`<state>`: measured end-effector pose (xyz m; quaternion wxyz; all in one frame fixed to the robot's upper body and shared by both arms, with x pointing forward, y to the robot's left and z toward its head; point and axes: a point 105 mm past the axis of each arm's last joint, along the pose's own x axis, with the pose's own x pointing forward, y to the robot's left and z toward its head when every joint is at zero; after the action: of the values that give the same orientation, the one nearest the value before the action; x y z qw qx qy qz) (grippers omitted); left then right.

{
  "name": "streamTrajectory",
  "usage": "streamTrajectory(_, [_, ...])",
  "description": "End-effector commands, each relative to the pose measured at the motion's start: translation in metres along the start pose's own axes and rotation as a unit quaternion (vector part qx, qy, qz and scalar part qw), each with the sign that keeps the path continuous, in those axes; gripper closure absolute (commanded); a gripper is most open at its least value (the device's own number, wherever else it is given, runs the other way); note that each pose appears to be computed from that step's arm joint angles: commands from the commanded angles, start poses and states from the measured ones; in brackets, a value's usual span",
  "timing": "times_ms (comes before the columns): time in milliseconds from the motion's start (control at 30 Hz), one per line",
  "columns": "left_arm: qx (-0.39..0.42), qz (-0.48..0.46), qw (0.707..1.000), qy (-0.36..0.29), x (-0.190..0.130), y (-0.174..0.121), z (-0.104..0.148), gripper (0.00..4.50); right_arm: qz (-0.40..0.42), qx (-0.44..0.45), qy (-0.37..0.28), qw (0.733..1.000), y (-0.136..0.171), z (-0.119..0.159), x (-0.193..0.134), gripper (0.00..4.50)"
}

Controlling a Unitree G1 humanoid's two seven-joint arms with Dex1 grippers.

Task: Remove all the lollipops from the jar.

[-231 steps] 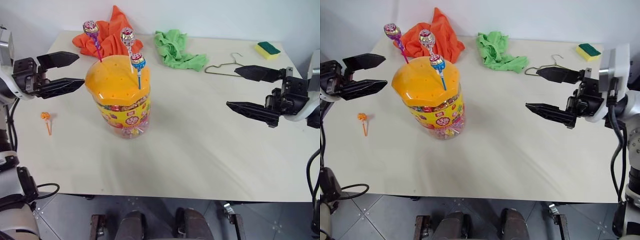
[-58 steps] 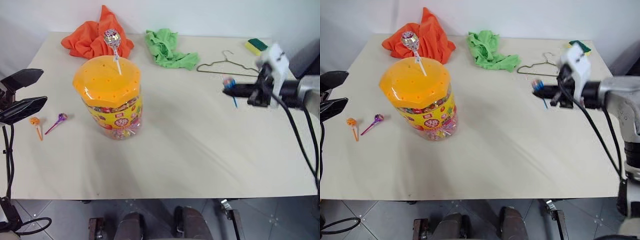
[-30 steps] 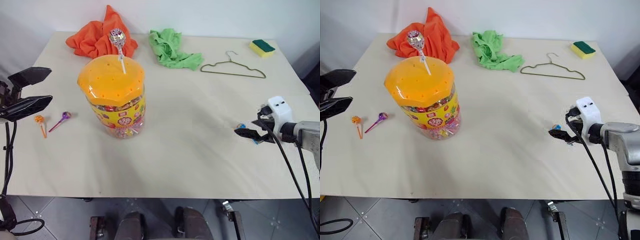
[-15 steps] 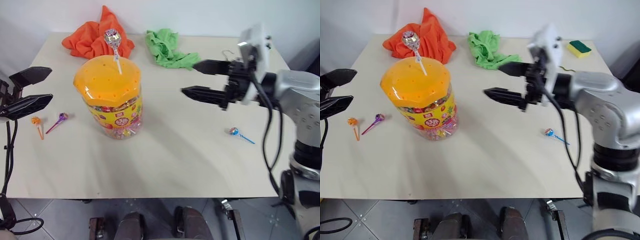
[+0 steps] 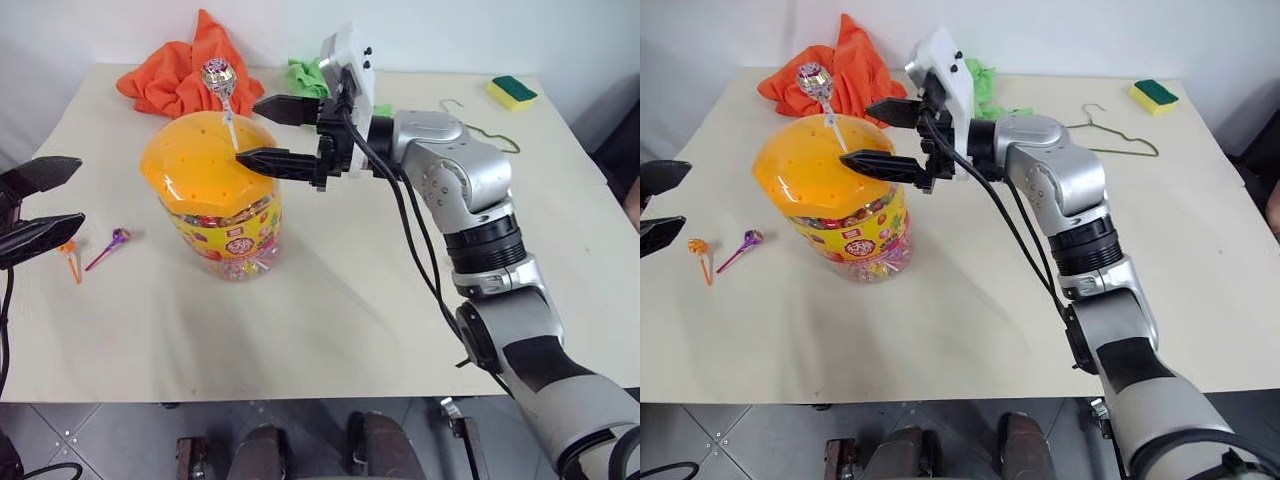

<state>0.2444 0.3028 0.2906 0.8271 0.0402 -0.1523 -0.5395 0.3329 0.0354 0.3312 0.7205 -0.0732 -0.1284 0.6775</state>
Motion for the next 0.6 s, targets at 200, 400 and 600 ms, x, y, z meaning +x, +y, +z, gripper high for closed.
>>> streamTrajectory(200, [0.025,-0.012,1.0,-0.014,0.0,-0.012,0.011,0.0,0.041,-0.039,-0.041,0.998,0.009,0.027,0.018,2.04])
streamTrajectory(400, [0.024,-0.019,0.999,-0.019,0.004,-0.01,0.009,0.0,0.036,-0.049,-0.045,0.997,0.007,0.031,0.02,4.12])
streamTrajectory(600, [0.023,-0.028,0.999,-0.024,0.009,-0.006,0.008,0.0,0.008,-0.077,-0.068,0.995,-0.004,0.056,0.011,4.48])
